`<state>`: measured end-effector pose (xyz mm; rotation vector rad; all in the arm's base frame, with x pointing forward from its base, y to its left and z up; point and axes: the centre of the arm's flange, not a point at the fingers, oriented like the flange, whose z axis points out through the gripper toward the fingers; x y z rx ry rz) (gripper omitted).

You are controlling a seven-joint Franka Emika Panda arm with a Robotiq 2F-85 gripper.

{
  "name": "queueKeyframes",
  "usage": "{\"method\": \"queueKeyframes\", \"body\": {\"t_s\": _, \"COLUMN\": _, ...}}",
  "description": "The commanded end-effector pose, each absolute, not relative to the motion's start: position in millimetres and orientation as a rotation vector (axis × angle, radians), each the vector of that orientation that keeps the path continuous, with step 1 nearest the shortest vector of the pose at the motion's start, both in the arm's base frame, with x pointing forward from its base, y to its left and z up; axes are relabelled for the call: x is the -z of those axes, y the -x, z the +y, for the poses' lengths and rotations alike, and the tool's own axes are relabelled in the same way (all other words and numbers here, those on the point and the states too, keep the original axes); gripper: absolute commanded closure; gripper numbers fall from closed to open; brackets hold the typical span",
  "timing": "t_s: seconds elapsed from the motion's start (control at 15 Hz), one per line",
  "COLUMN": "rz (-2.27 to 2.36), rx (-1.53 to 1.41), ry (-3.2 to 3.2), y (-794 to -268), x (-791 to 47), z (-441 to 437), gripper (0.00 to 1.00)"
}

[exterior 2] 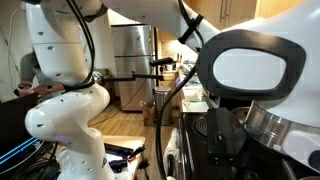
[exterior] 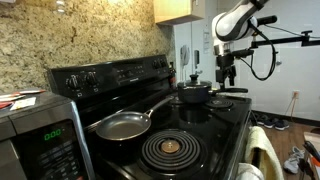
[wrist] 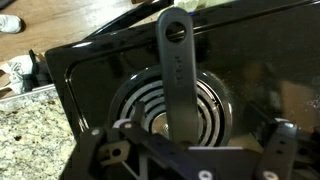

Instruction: Move the black pot from the front plate to the back plate on the stove

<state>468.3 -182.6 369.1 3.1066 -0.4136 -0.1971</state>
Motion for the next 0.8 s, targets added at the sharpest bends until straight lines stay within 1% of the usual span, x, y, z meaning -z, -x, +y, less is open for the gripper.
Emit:
{"method": "queueKeyframes", "body": {"t_s": 0.0, "rz": -0.416, "rx": 0.163, "ry": -3.117, "y": -468, "x": -357, "z": -184, "gripper": 0.00}}
{"method": "queueKeyframes", "body": {"t_s": 0.4, "rz": -0.420, "rx": 0.134, "ry": -3.113, "y": -482, "x": -348, "z": -186, "gripper": 0.00}}
{"method": "queueKeyframes", "body": {"t_s": 0.47, "rz": -0.417, "rx": 0.134, "ry": -3.107, "y": -484, "x": -347, "z": -188, "gripper": 0.12}}
{"method": "queueKeyframes", "body": {"t_s": 0.53, "rz": -0.418, "rx": 0.135, "ry": -3.109, "y": -485, "x": -347, "z": -188, "gripper": 0.28}}
{"method": "queueKeyframes", "body": {"t_s": 0.73, "rz": -0.416, "rx": 0.136, "ry": -3.107, "y": -487, "x": -345, "z": -189, "gripper": 0.47}}
